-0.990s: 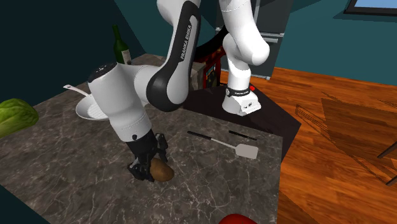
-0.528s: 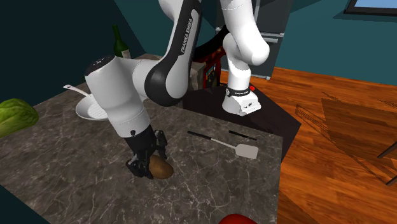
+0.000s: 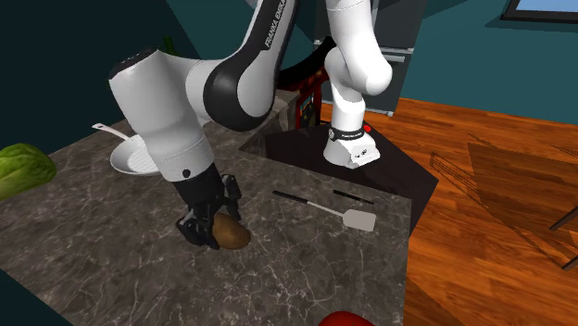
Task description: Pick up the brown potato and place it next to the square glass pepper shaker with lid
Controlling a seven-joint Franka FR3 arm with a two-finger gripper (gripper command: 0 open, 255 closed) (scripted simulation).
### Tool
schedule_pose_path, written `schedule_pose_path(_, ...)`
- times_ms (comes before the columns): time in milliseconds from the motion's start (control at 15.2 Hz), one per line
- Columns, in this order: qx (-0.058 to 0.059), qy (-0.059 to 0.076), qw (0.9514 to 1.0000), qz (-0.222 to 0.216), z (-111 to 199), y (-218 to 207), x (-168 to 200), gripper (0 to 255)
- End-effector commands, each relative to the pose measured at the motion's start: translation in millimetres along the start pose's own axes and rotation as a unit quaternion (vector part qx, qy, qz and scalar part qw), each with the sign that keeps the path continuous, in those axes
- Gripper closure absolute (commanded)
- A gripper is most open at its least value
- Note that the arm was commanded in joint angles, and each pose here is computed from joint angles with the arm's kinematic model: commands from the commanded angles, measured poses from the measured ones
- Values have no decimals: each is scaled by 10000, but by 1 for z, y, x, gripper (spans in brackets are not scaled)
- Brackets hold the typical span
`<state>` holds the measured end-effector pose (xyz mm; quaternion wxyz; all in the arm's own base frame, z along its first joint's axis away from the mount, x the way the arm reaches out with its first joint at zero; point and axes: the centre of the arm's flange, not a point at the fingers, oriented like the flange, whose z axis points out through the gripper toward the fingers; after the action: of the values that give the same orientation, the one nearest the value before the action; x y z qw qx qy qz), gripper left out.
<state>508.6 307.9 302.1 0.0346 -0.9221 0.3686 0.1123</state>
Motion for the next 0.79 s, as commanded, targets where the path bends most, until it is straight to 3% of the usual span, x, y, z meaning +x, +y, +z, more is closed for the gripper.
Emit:
schedule_pose_path(0, -2, -1, 10000, -1, -10, 1, -2, 255)
schedule_pose_path(726, -2, -1, 10000, -1, -66, 2, -16, 255)
